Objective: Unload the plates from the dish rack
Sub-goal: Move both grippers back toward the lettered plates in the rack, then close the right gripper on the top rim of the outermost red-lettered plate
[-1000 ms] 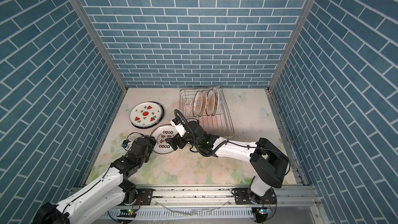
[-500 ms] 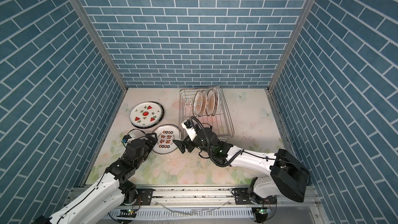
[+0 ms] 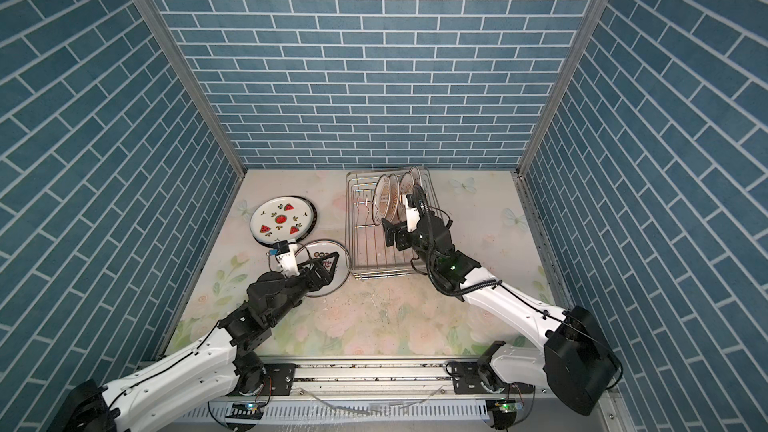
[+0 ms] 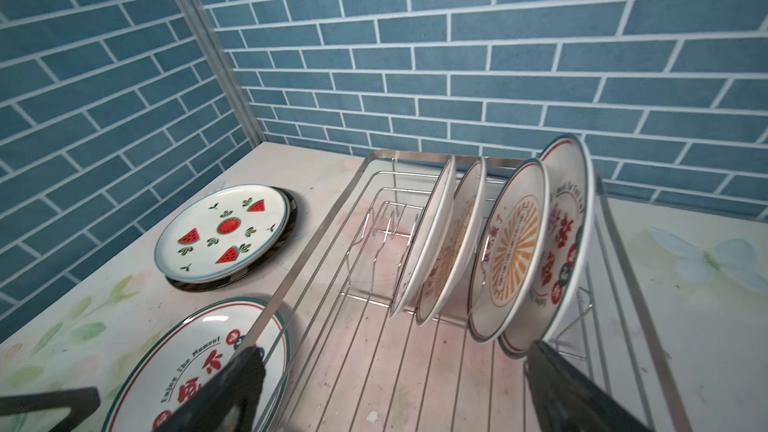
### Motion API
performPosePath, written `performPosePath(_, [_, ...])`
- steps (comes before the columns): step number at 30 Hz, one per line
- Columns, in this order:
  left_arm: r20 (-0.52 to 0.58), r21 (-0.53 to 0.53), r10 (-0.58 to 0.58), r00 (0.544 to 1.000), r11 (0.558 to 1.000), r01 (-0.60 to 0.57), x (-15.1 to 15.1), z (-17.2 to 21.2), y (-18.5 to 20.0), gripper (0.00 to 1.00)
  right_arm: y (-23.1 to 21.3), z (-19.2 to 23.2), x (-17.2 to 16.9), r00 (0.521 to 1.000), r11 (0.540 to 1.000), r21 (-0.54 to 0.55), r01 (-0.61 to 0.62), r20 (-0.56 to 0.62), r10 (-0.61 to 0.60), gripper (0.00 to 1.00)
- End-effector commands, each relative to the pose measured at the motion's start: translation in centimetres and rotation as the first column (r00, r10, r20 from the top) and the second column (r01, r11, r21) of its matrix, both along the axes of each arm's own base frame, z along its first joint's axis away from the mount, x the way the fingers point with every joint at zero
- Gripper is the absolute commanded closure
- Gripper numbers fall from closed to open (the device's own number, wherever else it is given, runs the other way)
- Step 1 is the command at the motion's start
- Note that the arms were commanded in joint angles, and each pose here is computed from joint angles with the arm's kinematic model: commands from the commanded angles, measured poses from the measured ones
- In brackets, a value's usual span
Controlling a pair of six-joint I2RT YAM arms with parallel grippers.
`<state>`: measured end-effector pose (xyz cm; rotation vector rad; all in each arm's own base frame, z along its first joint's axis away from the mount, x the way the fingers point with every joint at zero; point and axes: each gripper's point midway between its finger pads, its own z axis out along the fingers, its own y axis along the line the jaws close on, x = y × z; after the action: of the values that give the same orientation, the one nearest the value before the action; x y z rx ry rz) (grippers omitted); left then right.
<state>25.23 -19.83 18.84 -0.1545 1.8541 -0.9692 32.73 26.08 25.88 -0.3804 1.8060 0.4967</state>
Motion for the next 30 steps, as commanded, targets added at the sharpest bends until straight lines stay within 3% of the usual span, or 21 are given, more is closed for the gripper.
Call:
performPosePath(1, [0.182, 0.016, -0.138, 0.973, 0.99, 0.138, 0.0, 4.7, -3.7, 0.0, -1.7, 0.8, 1.5, 0.996, 0.997, -0.041, 0.071, -0.049, -0.073, 0.01])
performPosePath(4, [0.242, 0.002, -0.272, 0.931, 0.96, 0.279, -0.2, 6.1, -7.1, 0.0, -3.6, 0.9, 3.8, 0.985, 0.988, -0.059, 0.143, -0.09, -0.148, 0.03])
performPosePath(9, [0.215, 0.015, -0.34, 0.915, 0.938, 0.345, 1.3, 6.5, -10.5, 0.0, -5.5, 1.4, 6.8, 0.97, 0.977, -0.063, 0.202, -0.122, -0.209, 0.1])
performPosePath(15, [0.177, 0.005, -0.288, 0.941, 0.957, 0.291, 3.4, 6.5, -11.8, 0.0, -5.5, 0.4, 10.2, 0.961, 0.977, -0.108, 0.183, -0.19, -0.201, 0.28])
performPosePath(23, [0.192, -0.001, -0.256, 0.947, 0.965, 0.261, 4.4, 6.6, -12.2, 0.0, -5.9, -1.4, 14.3, 0.935, 0.943, -0.215, 0.252, -0.198, -0.295, 0.36])
performPosePath(25, [0.194, -0.025, -0.256, 0.947, 0.964, 0.265, 4.3, 6.2, -12.2, 0.0, -5.9, -1.8, 15.0, 0.927, 0.935, -0.238, 0.262, -0.206, -0.312, 0.43])
performPosePath(27, [0.187, -0.039, -0.265, 0.946, 0.96, 0.277, 4.1, 5.6, -12.3, 0.0, -5.8, -2.1, 15.5, 0.925, 0.933, -0.24, 0.268, -0.205, -0.319, 0.57])
performPosePath(30, [0.174, -0.054, -0.282, 0.943, 0.954, 0.295, 4.0, 4.8, -12.7, 0.0, -5.5, -2.4, 16.1, 0.921, 0.931, -0.233, 0.282, -0.205, -0.331, 0.6])
